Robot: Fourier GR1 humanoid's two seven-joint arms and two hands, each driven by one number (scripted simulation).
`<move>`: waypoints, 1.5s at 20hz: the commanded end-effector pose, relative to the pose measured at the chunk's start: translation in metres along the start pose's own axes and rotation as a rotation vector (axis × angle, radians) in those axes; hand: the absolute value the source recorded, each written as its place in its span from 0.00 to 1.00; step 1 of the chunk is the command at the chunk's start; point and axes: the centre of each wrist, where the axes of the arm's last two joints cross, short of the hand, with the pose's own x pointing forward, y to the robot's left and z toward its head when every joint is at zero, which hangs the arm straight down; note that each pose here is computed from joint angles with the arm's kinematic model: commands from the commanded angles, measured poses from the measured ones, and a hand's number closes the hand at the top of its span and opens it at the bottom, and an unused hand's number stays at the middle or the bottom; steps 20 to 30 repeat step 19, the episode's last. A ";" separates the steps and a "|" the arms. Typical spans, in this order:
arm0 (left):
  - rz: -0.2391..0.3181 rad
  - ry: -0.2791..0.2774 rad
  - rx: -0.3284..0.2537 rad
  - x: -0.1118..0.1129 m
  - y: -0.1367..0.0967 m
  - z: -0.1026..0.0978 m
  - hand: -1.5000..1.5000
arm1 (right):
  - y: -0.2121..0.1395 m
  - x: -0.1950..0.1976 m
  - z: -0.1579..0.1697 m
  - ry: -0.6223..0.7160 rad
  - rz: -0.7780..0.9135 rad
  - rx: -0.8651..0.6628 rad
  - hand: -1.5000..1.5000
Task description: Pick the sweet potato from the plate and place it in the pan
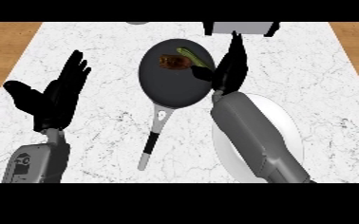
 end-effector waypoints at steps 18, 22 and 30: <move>0.000 0.019 0.051 -0.003 0.013 0.013 0.50 | -0.108 -0.076 0.140 -0.086 -0.355 0.000 0.00; 0.005 0.005 0.034 0.010 0.003 -0.001 0.50 | -0.103 -0.094 0.159 -0.076 -0.356 0.034 0.00; 0.005 0.005 0.034 0.010 0.003 -0.001 0.50 | -0.103 -0.094 0.159 -0.076 -0.356 0.034 0.00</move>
